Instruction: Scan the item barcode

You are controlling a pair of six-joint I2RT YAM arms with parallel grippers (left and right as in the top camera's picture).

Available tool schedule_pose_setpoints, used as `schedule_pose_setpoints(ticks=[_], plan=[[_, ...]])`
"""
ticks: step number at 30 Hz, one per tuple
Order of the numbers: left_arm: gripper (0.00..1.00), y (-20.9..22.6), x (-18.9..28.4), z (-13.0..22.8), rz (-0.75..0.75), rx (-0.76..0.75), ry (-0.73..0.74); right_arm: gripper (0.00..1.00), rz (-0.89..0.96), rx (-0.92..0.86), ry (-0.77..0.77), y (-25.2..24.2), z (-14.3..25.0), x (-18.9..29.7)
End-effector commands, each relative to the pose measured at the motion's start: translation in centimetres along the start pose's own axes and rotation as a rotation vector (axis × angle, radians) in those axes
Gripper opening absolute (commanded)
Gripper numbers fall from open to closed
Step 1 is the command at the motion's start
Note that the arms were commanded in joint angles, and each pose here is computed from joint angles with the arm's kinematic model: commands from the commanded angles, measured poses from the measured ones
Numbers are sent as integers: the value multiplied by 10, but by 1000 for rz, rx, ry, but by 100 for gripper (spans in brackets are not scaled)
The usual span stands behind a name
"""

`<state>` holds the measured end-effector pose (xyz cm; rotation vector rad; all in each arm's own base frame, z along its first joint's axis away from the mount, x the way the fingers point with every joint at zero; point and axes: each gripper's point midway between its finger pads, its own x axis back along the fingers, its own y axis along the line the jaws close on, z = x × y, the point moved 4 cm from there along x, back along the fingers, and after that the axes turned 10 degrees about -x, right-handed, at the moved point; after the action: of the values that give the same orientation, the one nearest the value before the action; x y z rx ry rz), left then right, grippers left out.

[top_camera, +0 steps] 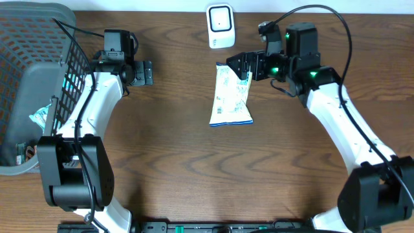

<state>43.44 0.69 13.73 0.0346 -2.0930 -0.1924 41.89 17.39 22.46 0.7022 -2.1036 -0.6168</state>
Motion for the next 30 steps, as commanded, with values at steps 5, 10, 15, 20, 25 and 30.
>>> schedule_pose_setpoints(ticks=[5,10,15,20,25,30], plan=[[98,1,-1,1,-5,-3,5,89,93,-216,-49,-8,-8,-1],[98,1,-1,1,-5,-3,5,85,184,-303,-160,-18,-22,-2],[98,1,-1,1,-5,-3,5,87,174,-290,-203,-12,-38,5],[98,1,-1,1,-5,-3,5,82,207,-285,-211,-19,-51,3],[98,1,-1,1,-5,-3,5,83,269,-312,-86,-38,-47,-23],[98,1,-1,1,-5,-3,5,99,264,-291,121,-48,-32,-51]])
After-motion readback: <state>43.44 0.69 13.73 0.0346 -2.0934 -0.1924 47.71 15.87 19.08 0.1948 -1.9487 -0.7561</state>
